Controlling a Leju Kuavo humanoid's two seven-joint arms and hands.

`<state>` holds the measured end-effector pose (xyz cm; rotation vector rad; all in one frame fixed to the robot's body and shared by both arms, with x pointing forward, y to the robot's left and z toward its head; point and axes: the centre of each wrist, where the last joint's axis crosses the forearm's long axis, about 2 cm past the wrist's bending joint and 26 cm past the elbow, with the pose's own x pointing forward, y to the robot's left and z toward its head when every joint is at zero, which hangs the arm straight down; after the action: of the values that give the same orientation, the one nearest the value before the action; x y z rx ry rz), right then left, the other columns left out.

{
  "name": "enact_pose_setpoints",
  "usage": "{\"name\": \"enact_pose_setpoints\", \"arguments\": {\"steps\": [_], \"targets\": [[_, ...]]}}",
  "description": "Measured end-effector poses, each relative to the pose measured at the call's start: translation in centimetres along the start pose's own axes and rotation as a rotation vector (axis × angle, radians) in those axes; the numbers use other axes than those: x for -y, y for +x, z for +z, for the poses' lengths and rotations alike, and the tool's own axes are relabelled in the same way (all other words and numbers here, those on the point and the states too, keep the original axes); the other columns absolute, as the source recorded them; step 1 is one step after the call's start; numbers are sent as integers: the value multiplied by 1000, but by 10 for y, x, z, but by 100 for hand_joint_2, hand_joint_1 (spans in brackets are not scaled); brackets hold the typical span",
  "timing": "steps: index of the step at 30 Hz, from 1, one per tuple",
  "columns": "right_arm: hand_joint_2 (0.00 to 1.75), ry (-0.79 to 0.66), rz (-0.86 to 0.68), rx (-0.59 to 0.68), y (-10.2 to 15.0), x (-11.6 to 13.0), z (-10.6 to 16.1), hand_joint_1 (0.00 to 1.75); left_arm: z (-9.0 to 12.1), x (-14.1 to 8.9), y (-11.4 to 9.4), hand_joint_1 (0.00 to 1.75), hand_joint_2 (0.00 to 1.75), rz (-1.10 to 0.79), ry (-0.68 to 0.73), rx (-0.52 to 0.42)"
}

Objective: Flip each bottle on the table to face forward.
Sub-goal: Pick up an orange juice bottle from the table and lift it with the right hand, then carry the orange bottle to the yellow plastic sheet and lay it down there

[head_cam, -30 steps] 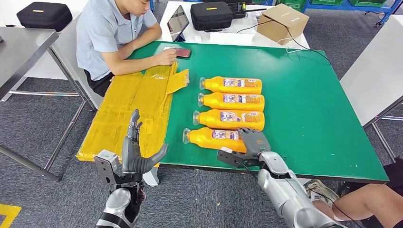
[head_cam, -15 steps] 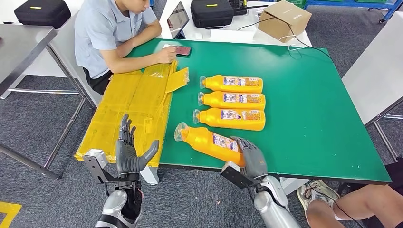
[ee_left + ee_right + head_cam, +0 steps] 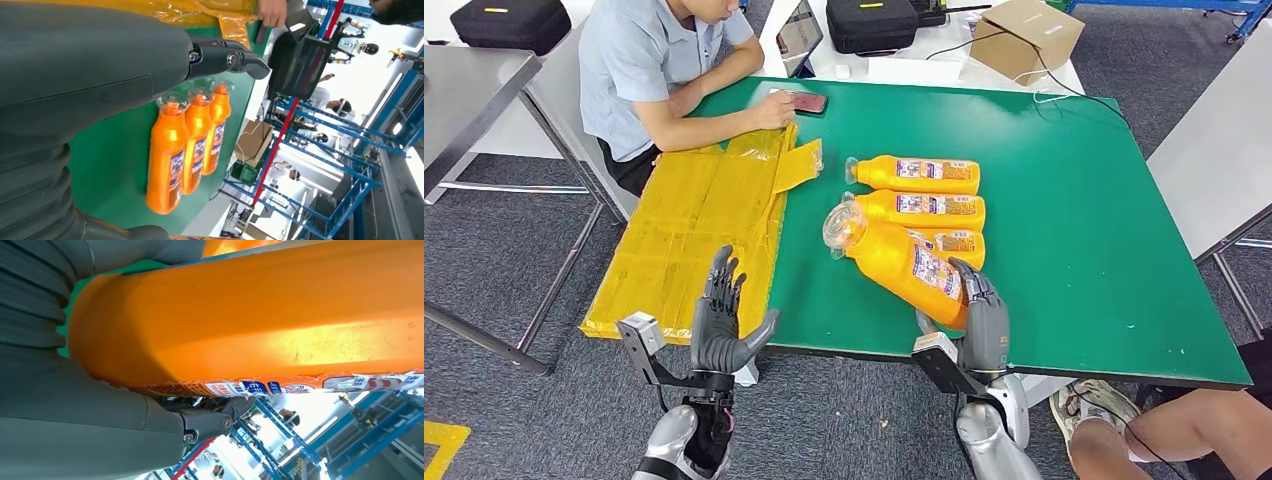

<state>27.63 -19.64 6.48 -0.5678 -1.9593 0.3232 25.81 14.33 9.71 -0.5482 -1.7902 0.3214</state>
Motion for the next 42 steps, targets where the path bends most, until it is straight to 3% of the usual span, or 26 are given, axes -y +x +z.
{"name": "enact_pose_setpoints", "arguments": {"steps": [4, 7, 11, 15, 23, 42], "targets": [[175, 10, -22, 2, 2, -1, -1, 175, 2, 2, -2, 0, 175, -29, -33, -1], [175, 52, -64, 13, 8, -7, -2, 175, 5, 8, -4, 0, 175, -81, -142, 0], [175, 154, -141, 61, 26, -28, -7, 175, 10, 21, -10, 0, 175, -108, -294, -19], [175, 290, -184, 115, 47, -54, -8, 175, 13, 28, -14, 0, 175, -63, -361, -40], [175, 426, -246, 188, 72, -88, 2, 175, 7, 26, -14, 0, 175, 119, -381, -90], [175, 499, -284, 236, 87, -102, 12, 175, -5, 13, -5, 0, 175, 216, -281, -56]]}}
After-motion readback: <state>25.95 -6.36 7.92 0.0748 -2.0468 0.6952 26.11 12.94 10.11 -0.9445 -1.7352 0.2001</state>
